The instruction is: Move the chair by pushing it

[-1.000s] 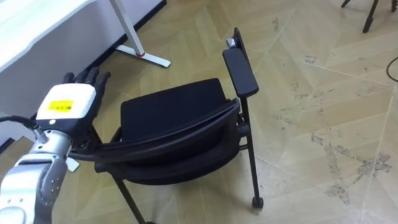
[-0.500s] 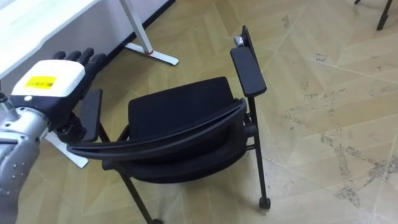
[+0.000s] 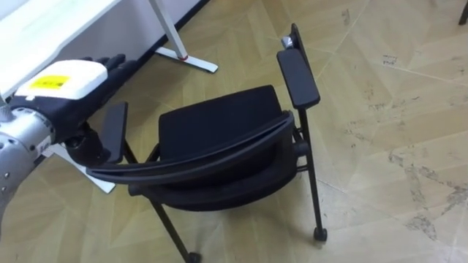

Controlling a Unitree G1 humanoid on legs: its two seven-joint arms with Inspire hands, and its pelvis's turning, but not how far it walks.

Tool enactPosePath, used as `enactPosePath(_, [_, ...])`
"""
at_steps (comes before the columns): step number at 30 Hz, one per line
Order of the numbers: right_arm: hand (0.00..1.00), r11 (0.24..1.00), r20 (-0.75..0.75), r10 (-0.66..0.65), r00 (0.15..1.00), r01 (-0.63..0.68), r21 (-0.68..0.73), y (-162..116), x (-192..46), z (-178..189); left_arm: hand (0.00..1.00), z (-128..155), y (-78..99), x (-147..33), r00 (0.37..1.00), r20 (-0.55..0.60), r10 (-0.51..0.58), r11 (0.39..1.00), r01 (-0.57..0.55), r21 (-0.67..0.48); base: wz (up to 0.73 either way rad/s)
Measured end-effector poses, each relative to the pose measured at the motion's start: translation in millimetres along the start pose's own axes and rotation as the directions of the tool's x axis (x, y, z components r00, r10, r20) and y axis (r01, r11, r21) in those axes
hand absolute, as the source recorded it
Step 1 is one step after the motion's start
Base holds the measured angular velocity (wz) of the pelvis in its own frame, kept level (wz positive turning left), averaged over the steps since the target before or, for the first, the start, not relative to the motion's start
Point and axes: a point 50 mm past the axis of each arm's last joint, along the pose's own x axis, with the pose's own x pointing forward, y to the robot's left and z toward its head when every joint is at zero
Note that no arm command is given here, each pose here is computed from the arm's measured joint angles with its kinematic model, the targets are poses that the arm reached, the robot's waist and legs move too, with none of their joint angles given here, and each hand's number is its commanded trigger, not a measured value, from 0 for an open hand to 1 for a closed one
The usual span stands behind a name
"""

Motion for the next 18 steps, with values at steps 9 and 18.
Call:
enactPosePath(9, [0.00, 0.999, 0.015, 0.033, 0.999, -0.033, -0.031, 10, 1, 7, 0.00, 8, 7.5, 0.2, 0.998, 0.039, -0.042, 0.999, 0.042, 0.008, 0.01])
enactPosePath(18, [0.00, 0.997, -0.010, 0.040, 0.999, -0.040, -0.062, 13, 1, 6, 0.00, 27, -15.8, 8.8, 0.967, 0.119, -0.225, 0.973, 0.229, -0.018, 0.01])
